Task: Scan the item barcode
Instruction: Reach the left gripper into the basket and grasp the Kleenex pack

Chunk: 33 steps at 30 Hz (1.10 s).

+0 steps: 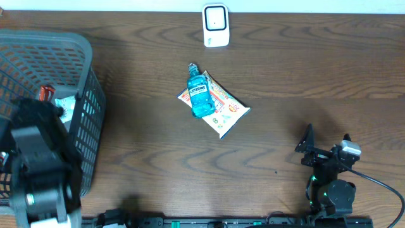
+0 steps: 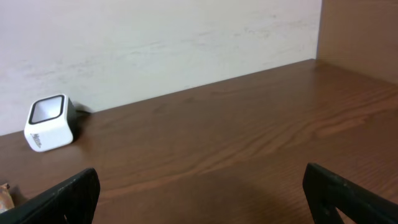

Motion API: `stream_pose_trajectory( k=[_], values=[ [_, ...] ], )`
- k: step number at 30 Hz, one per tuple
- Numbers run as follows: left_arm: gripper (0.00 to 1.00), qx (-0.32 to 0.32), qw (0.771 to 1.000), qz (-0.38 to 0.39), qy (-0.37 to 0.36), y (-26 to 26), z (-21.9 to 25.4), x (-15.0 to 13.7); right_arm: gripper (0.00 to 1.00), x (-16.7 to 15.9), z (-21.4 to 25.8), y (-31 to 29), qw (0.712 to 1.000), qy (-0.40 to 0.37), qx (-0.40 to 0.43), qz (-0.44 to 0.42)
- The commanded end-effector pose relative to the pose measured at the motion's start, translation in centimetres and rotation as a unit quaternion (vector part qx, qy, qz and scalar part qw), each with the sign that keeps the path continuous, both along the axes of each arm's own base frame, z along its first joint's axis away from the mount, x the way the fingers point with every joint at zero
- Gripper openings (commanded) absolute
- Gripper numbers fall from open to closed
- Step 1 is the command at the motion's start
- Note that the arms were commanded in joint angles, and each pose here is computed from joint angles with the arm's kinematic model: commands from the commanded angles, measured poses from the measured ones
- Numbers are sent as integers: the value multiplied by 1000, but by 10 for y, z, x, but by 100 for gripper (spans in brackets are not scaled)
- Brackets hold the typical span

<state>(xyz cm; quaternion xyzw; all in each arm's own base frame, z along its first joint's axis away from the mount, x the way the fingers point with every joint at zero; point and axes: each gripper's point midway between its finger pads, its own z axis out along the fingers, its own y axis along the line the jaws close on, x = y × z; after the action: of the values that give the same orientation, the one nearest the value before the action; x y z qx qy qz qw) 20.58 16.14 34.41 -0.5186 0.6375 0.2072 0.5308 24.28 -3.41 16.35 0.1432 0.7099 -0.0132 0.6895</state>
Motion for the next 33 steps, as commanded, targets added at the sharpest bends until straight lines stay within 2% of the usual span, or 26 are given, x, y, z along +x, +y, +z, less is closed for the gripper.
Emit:
stream_pose_trajectory(
  k=[1,6,8,10,15,21,33],
  values=[
    [98,-126,991,-31,22,9,-53,32,99,0,-1,1,1000,3,-7,3],
    [98,-249,965,-25,77,33,-122,51,99,0,-1,1,1000,3,-7,3],
    [91,-277,955,-15,100,42,-147,56,99,0,-1,1,1000,3,-7,3],
    [89,-293,948,-7,127,49,-170,62,99,0,-1,1,1000,3,-7,3],
    [89,-293,940,-27,174,63,-208,83,99,0,-1,1,1000,3,-7,3],
    [89,-257,942,-68,205,80,-233,110,99,0,-1,1,1000,3,-7,3],
    [89,-261,934,-51,240,93,-278,117,99,0,-1,1,1000,3,-7,3]
  ],
)
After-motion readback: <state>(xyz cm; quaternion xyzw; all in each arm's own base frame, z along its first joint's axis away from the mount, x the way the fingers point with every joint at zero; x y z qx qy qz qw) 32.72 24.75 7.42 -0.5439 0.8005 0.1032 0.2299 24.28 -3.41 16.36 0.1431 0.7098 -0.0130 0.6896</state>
